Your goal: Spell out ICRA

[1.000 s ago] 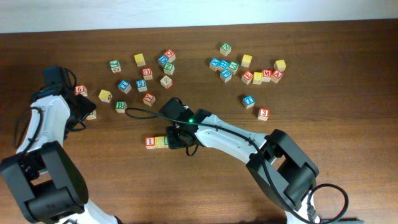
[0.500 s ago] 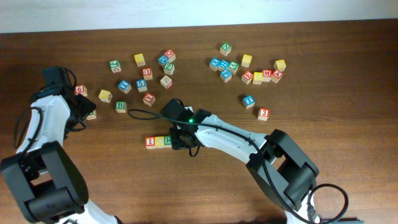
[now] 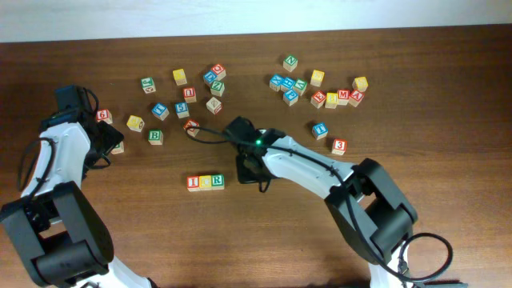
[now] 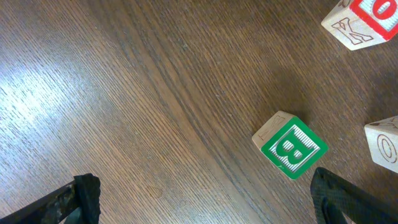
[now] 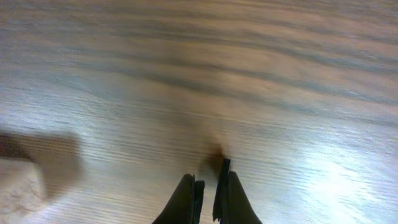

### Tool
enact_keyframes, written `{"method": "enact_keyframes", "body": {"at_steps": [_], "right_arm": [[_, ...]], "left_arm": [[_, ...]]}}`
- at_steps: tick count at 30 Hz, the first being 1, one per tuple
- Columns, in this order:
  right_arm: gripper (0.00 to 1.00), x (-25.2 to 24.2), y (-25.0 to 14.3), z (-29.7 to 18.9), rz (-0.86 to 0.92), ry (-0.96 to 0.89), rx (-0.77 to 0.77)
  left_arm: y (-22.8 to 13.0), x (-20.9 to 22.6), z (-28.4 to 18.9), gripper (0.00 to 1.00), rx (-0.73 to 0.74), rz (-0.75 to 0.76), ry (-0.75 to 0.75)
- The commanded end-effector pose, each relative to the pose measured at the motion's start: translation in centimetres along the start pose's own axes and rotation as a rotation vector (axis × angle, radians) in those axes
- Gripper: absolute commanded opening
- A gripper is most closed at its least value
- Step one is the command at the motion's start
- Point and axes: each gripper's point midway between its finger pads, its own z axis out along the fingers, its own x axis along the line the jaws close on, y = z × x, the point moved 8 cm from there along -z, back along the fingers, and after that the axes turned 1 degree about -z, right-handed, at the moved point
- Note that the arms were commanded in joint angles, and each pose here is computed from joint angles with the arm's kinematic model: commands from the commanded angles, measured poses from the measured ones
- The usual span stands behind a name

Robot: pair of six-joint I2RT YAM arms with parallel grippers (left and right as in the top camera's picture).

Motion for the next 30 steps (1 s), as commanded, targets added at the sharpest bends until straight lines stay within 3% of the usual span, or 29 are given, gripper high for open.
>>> {"method": "enact_keyframes", "body": {"at_steps": [1, 9, 12, 13, 14, 15, 30], "right_arm": [[0.05, -0.1, 2.1, -5.9, -0.099, 0.04, -0.129], [0.06, -1.0, 4.9, -13.6, -0.138, 0.06, -0.196], [0.18, -1.5, 5.9, -16.0, -0.119, 0.071, -0.224], [0.6, -1.5, 6.5, -17.0, -0.111, 0.082, -0.253], [0.88, -1.6, 6.8, -17.2, -0.105, 0.087, -0.267], [0.98, -1.6, 6.9, -17.2, -0.104, 0.089, -0.274], [0.98, -1.6, 6.9, -16.9, -0.108, 0.077, -0.266]], "left_arm": [[0.1, 0.2, -0.7, 0.99, -0.016, -0.009, -0.006], [0.1, 0.2, -0.7, 0.99, -0.016, -0.009, -0.006], [0.1, 0.2, -0.7, 0.99, -0.016, -0.009, -0.006], [0.1, 0.2, -0.7, 0.99, -0.016, -0.009, -0.006], [0.1, 0.2, -0.7, 0.99, -0.016, -0.009, -0.006], [0.1, 0.2, -0.7, 0.99, -0.016, -0.009, -0.006], [0.1, 0.2, -0.7, 0.99, -0.016, -0.009, -0.006]]}}
